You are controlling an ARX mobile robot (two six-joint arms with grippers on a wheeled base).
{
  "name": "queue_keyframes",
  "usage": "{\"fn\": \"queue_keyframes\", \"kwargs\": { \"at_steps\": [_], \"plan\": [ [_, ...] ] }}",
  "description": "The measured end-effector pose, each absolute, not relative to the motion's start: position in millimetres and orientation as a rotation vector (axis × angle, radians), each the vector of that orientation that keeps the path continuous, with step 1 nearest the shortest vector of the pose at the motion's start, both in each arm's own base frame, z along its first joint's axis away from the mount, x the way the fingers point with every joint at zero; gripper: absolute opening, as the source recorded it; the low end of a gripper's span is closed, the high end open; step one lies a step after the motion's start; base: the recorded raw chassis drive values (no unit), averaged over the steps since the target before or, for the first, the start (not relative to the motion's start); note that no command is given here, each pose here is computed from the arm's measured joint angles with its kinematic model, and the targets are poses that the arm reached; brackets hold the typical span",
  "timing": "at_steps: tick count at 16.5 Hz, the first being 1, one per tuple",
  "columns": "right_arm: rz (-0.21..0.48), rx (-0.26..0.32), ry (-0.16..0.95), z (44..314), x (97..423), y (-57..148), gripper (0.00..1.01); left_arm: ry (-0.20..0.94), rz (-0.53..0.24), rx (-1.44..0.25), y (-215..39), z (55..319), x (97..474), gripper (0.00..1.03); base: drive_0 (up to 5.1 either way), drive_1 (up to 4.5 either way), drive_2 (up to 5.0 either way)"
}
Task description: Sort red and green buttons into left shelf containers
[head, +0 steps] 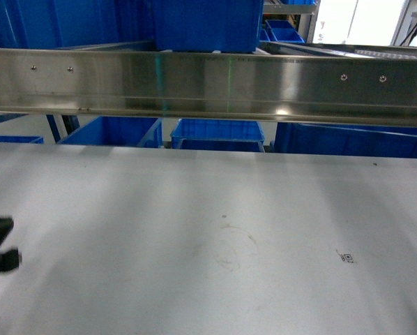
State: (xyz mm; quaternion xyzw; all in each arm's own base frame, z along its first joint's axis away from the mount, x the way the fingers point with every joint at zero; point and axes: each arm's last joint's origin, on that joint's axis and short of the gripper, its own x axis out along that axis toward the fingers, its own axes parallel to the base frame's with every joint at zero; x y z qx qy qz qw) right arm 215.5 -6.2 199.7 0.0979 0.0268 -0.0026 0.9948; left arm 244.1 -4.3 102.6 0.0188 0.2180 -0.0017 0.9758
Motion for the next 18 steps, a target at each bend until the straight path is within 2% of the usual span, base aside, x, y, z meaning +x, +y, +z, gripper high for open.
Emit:
{"fn": "queue_keyframes", "kwargs": {
  "at_steps": [1, 2, 3, 5, 6, 8, 9, 11, 12, 14, 18],
  "plan": [
    [-0.005, 0.196, 0.054, 200, 215, -6, 0.27, 0.362, -0.018, 0.018, -10, 130, 249, 0.27, 0.0, 0.0, 0.0],
    [-0.005, 0.196, 0.053, 200, 215, -6, 0.27, 0.225, -0.039, -0.029, -17, 183, 254, 0.26, 0.0, 0.0, 0.0],
    [-0.006, 0.196, 0.054, 200, 215, -6, 0.27, 0.149, -0.047, -0.061, -21, 215, 251, 0.26, 0.0, 0.0, 0.0],
    [-0.005, 0.196, 0.054, 200, 215, -6, 0.27, 0.034, -0.05, -0.12, -28, 269, 236, 0.26, 0.0, 0.0, 0.0],
    [-0.005, 0.196, 0.053, 200, 215, -6, 0.27, 0.005, -0.036, -0.125, -28, 279, 233, 0.26, 0.0, 0.0, 0.0],
    [-0.005, 0.196, 0.054, 200, 215, -6, 0.27, -0.012, -0.007, -0.133, -24, 290, 229, 0.26, 0.0, 0.0, 0.0],
    [-0.005, 0.196, 0.053, 200, 215, -6, 0.27, -0.002, 0.022, -0.131, -18, 280, 226, 0.26, 0.0, 0.0, 0.0],
    [-0.005, 0.196, 0.053, 200, 215, -6, 0.27, 0.095, 0.06, -0.126, -4, 259, 219, 0.26, 0.0, 0.0, 0.0],
    [-0.005, 0.196, 0.053, 200, 215, -6, 0.27, 0.088, 0.071, -0.128, -2, 260, 219, 0.26, 0.0, 0.0, 0.0],
    [-0.005, 0.196, 0.053, 200, 215, -6, 0.27, 0.062, 0.046, -0.132, -6, 267, 220, 0.26, 0.0, 0.0, 0.0],
    [-0.005, 0.196, 0.053, 200, 215, -6, 0.27, 0.094, 0.027, -0.127, -6, 265, 222, 0.26, 0.0, 0.0, 0.0]
  ]
}}
